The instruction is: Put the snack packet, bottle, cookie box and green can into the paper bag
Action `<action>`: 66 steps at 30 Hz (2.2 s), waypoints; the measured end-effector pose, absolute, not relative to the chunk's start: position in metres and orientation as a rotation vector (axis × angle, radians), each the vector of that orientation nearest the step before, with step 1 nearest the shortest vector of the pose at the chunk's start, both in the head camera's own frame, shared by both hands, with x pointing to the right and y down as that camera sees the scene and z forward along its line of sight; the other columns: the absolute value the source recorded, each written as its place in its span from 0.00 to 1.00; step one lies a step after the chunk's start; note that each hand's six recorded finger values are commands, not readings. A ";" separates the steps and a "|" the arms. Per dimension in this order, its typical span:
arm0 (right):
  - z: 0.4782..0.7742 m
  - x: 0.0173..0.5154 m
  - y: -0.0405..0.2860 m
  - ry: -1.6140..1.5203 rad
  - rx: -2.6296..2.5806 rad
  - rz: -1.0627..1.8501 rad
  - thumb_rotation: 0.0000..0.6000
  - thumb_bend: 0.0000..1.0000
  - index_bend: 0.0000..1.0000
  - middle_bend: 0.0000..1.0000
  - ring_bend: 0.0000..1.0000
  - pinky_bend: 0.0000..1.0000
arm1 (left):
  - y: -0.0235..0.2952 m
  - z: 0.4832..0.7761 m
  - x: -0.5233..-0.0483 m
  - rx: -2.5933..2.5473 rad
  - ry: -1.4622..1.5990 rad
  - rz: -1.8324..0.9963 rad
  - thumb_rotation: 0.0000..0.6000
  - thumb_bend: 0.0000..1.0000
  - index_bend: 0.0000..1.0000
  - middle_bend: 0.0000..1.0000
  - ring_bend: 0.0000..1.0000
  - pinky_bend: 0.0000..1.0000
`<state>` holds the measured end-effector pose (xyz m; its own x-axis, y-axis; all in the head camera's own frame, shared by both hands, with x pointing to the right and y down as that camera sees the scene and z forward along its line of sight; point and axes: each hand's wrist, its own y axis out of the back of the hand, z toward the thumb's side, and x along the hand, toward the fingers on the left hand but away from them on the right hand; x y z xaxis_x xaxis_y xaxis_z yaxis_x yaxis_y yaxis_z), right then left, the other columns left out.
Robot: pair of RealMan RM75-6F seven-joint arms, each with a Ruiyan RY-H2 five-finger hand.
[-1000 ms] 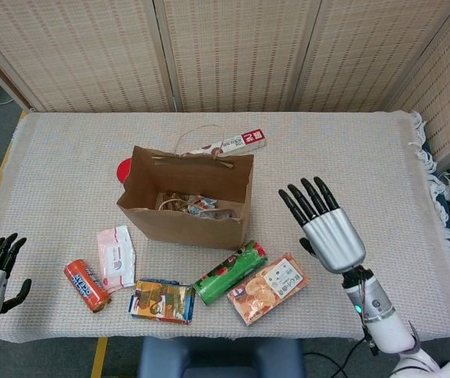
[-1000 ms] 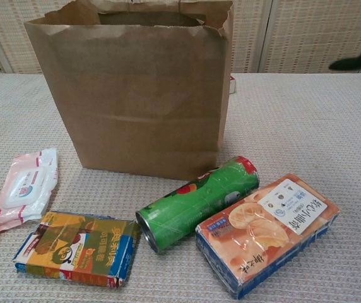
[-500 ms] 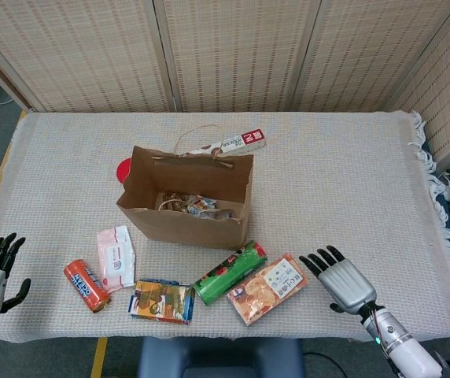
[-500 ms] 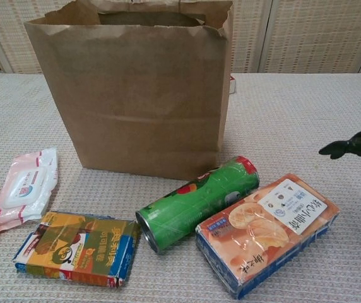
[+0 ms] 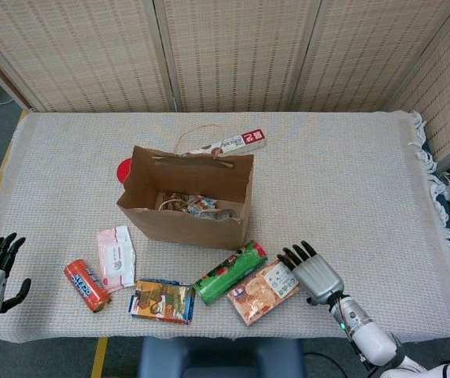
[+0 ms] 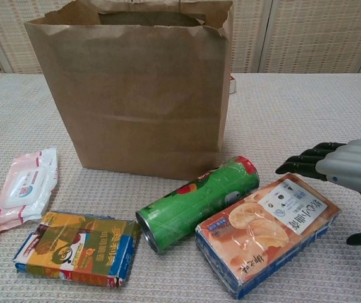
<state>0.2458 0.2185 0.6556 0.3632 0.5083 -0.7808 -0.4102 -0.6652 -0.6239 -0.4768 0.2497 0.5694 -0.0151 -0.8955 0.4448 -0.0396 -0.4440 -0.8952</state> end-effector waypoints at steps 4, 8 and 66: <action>0.658 0.245 0.217 -0.097 -1.803 1.423 1.00 0.00 0.00 0.02 0.00 0.03 | 0.250 0.569 -0.477 -1.560 0.998 -1.542 1.00 0.39 0.07 0.00 0.00 0.00; 0.663 0.245 0.219 -0.084 -1.809 1.443 1.00 0.00 0.00 0.02 0.00 0.03 | 0.250 0.569 -0.477 -1.559 0.998 -1.542 1.00 0.39 0.07 0.00 0.00 0.00; 0.506 0.221 0.099 -0.858 -1.751 1.008 1.00 0.36 0.60 0.55 0.57 0.56 | 0.250 0.569 -0.476 -1.555 0.996 -1.543 1.00 0.39 0.07 0.00 0.00 0.00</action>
<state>0.2209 0.0993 0.5062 0.4239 0.8667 -0.2631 0.1214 -0.3422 -0.9317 -0.4763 0.2499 0.5695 -0.0148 -0.8959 0.4440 -0.0360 -0.4432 -0.8957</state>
